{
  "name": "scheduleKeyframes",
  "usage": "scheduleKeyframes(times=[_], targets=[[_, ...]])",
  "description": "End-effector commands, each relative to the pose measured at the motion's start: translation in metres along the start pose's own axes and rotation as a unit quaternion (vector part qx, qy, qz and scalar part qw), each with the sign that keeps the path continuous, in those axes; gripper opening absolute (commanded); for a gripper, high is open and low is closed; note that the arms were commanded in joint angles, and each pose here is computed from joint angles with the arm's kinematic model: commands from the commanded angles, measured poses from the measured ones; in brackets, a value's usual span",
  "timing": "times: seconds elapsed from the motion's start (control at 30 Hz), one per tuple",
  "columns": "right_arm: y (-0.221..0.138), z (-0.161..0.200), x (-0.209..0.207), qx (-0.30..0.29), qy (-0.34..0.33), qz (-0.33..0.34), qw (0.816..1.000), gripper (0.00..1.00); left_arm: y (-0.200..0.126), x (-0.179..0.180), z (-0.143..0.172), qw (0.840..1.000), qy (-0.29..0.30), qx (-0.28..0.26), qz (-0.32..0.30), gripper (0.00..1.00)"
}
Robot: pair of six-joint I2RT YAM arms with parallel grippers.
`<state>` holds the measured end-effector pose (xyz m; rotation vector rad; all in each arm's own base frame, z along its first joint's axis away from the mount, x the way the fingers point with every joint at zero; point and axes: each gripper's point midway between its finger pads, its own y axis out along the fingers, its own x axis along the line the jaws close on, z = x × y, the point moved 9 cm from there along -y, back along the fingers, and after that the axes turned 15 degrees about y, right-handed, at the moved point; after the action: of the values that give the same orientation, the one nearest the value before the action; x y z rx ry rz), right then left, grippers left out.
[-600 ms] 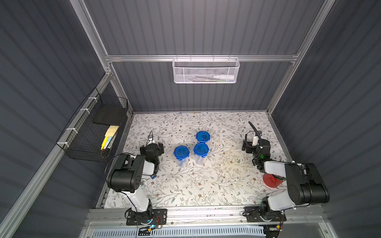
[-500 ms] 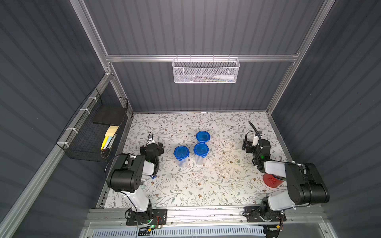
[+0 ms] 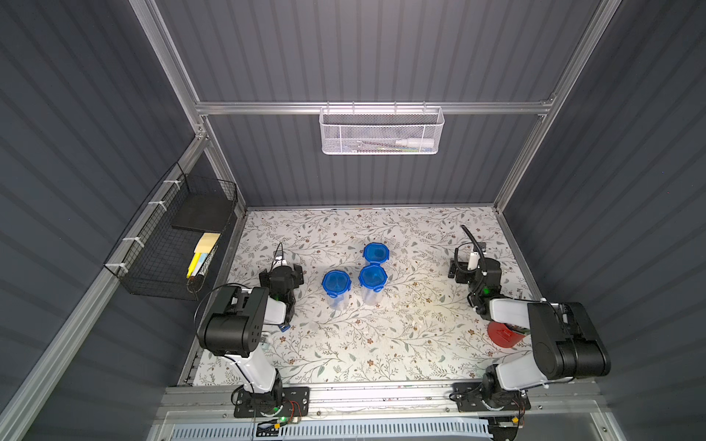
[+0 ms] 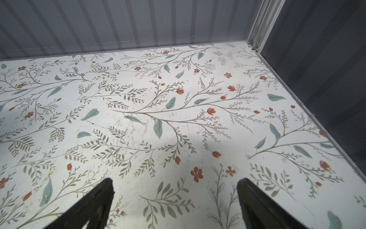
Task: Take out toiletry kits
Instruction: Move the container to the center of the board.
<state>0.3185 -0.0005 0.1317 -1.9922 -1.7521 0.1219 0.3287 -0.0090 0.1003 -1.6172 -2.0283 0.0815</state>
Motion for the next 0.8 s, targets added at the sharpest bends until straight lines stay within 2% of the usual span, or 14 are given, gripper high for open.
scheduleKeyframes(times=[0.0, 0.3, 0.37, 0.4, 0.43, 0.5, 0.53, 0.63, 0.7, 0.77], targets=[[0.001, 0.003, -0.002, 0.0, 0.001, 0.003, 1.0, 0.99, 0.0, 0.001, 0.0, 1.0, -0.008, 0.0, 0.001, 1.0], [0.0, 0.003, -0.003, -0.001, 0.002, 0.004, 1.0, 0.99, 0.0, 0.002, 0.0, 1.0, -0.009, -0.001, 0.0, 1.0], [-0.001, -0.007, 0.002, -0.026, 0.004, -0.009, 1.0, 0.99, -0.002, 0.004, -0.006, 1.0, -0.007, -0.014, -0.006, 1.0], [-0.004, -0.014, 0.008, -0.038, -0.02, -0.031, 0.999, 0.99, -0.005, 0.005, -0.011, 1.0, -0.003, -0.008, 0.005, 1.0], [-0.006, -0.023, 0.01, -0.041, -0.025, -0.025, 0.999, 0.99, -0.009, 0.008, -0.02, 1.0, -0.003, -0.002, 0.001, 1.0], [-0.012, -0.038, 0.012, -0.016, -0.007, 0.007, 1.0, 0.99, -0.017, 0.021, -0.034, 0.999, -0.018, 0.008, -0.031, 1.0], [-0.018, -0.048, 0.012, -0.003, 0.023, 0.034, 0.999, 0.99, -0.021, 0.028, -0.043, 0.998, -0.031, 0.009, -0.049, 1.0], [-0.036, -0.068, 0.019, 0.023, 0.024, 0.077, 0.997, 0.99, -0.028, 0.046, -0.067, 0.99, -0.075, 0.039, -0.11, 1.0], [-0.048, -0.072, 0.024, 0.018, 0.024, 0.097, 0.995, 0.99, -0.028, 0.054, -0.08, 0.98, -0.095, 0.078, -0.159, 1.0], [-0.072, -0.08, 0.035, -0.006, 0.025, 0.096, 0.995, 0.99, -0.03, 0.065, -0.093, 0.961, -0.122, 0.127, -0.215, 1.0]])
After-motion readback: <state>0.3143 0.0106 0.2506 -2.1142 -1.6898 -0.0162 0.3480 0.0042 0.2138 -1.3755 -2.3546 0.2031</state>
